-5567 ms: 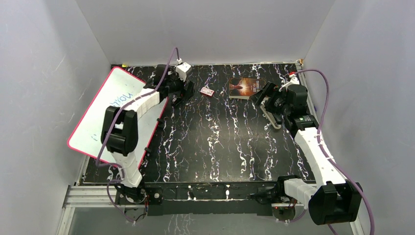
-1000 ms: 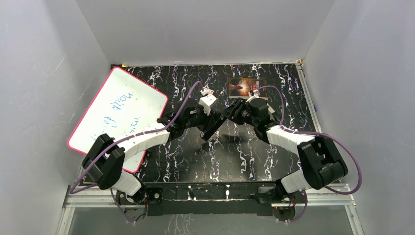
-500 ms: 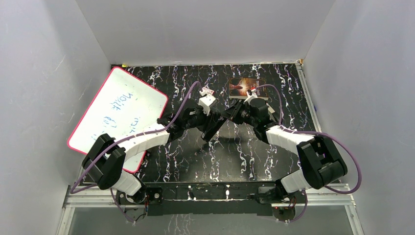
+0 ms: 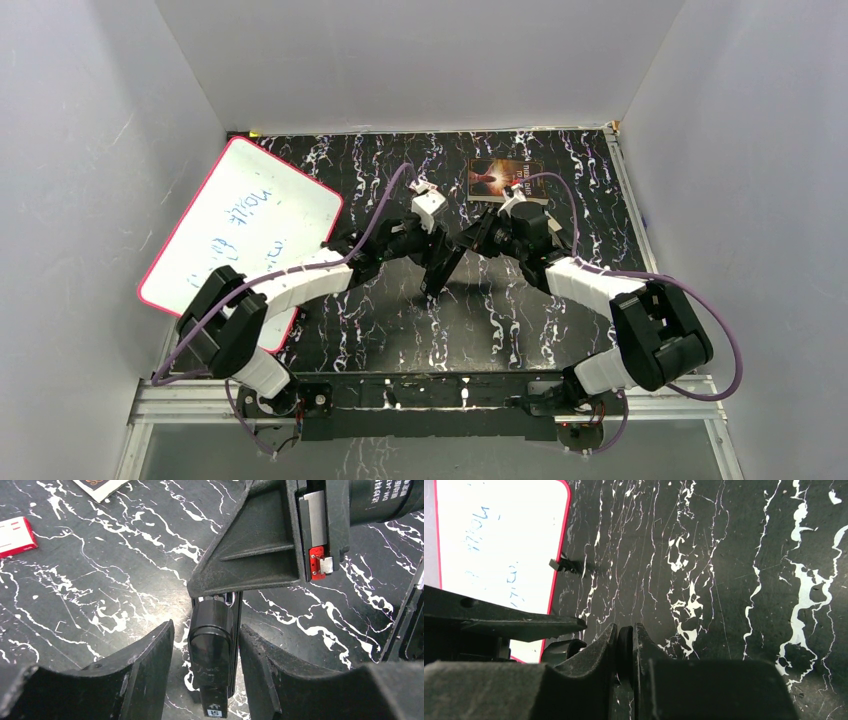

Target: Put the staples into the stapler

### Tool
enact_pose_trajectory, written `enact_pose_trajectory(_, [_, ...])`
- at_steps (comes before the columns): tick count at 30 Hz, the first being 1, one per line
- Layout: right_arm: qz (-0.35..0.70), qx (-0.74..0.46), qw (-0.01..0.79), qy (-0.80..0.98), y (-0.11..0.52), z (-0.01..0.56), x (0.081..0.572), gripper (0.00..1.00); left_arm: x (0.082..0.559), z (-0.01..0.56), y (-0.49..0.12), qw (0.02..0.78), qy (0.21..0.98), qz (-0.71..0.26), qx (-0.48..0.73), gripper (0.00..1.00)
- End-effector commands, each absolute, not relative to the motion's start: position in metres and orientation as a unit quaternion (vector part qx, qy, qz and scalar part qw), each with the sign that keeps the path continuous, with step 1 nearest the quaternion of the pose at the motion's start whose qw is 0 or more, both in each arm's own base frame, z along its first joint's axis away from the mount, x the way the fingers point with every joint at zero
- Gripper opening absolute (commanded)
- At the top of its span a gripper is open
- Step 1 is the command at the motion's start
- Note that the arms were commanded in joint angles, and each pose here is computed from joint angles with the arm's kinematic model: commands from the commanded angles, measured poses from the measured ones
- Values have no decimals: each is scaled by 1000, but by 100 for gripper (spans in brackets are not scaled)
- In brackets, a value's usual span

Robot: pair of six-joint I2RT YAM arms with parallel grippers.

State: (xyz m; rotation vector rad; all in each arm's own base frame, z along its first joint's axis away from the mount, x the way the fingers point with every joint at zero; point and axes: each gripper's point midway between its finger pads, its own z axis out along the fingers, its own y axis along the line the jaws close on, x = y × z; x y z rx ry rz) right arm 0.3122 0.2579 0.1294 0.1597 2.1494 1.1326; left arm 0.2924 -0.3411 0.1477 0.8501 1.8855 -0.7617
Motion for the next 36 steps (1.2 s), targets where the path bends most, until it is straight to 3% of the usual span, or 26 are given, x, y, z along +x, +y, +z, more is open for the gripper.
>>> enact_pose_trajectory(1, [476,28,379,793,268,168,314,0,293,166,-360,466,731,-337,367,49])
enact_pose_trajectory(5, [474,25,378,795,268,166,314,0,289,160,-366,451,730,-352,373,45])
enact_pose_trajectory(8, [455,33,380,805,264,159,317,0,286,159,-366,442,734,-357,372,27])
enact_pose_trajectory(11, [432,32,383,816,258,150,321,0,278,160,-361,435,730,-357,388,2])
enact_pose_trajectory(12, [418,35,382,824,254,145,324,0,275,158,-358,430,733,-353,392,0])
enact_pose_trajectory(26, [418,68,407,809,196,109,385,0,216,135,-277,404,780,-311,364,0])
enact_pose_trajectory(36, [430,63,409,802,187,102,412,0,189,88,-237,358,853,-284,254,19])
